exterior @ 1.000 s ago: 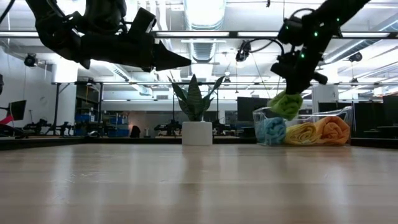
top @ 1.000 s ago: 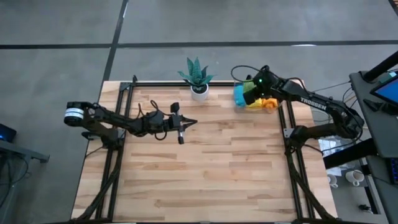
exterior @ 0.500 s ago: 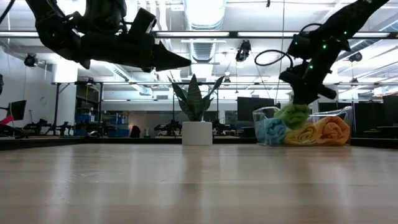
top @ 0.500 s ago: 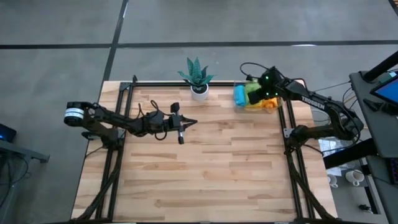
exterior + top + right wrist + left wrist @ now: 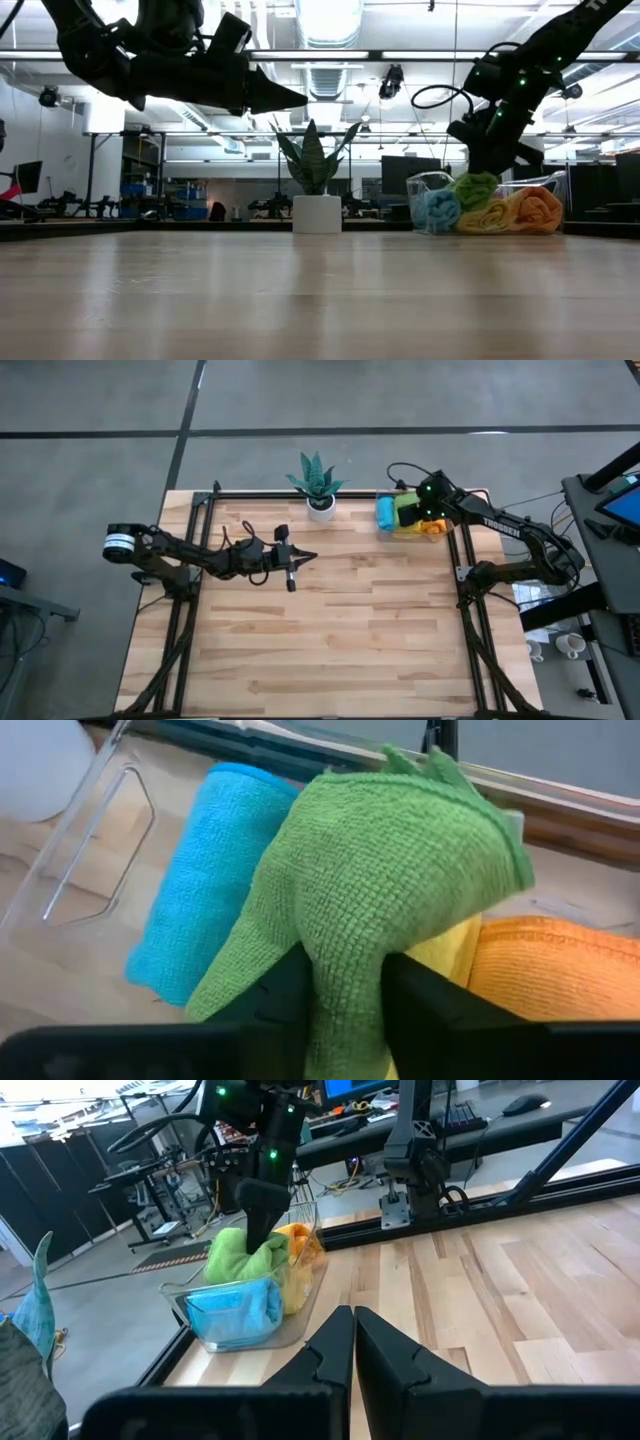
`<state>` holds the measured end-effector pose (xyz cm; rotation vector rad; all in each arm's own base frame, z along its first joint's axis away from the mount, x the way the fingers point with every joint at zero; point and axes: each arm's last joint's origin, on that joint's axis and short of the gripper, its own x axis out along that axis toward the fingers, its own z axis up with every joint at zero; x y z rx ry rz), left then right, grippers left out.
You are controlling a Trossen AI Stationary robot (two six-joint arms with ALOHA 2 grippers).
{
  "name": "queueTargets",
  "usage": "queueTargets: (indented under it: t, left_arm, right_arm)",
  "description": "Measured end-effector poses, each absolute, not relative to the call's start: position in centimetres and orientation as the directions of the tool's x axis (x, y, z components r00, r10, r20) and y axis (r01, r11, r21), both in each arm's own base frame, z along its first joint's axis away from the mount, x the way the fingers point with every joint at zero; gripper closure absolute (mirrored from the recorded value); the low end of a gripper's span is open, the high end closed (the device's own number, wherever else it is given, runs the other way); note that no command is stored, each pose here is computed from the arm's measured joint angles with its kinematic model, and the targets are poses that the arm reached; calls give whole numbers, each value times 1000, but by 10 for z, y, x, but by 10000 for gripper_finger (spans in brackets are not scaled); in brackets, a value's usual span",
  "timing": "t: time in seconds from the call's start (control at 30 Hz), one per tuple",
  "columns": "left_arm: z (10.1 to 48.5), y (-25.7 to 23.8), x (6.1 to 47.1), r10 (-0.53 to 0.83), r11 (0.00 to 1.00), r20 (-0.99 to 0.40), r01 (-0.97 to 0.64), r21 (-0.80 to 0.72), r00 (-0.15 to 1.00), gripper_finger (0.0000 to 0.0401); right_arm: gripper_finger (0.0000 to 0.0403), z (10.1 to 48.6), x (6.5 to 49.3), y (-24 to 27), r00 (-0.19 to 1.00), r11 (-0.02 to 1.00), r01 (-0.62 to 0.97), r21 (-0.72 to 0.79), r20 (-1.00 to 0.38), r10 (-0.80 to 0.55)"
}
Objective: Roll microfiber towels into tight, uniform cylinder then place into a basket
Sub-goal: Put the green microfiber into the transparent bin, then roll the green microfiber cloth
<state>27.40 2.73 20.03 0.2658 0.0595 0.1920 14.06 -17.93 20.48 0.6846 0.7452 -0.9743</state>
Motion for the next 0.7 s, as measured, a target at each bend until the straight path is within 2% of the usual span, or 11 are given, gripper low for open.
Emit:
queueTargets:
  t: [0.2, 0.33, 0.47, 0.7]
  left_arm:
    - [201, 27, 274, 196, 947, -32, -181, 267, 980, 401]
    - [200, 27, 274, 196, 947, -33, -181, 267, 980, 401]
    - [200, 27, 274, 197, 947, -36, -180, 267, 980, 401]
    - [200, 28, 274, 197, 947, -39, -180, 267, 980, 401]
  right_arm:
    - [247, 205, 140, -180, 342, 378, 912, 159, -805, -485]
    - [213, 206, 138, -181, 266, 353, 932, 77, -808, -526]
    - [206, 219, 135, -184, 137, 281, 959, -41, -799, -585]
    - [205, 243, 137, -186, 137, 305, 950, -65, -791, -596]
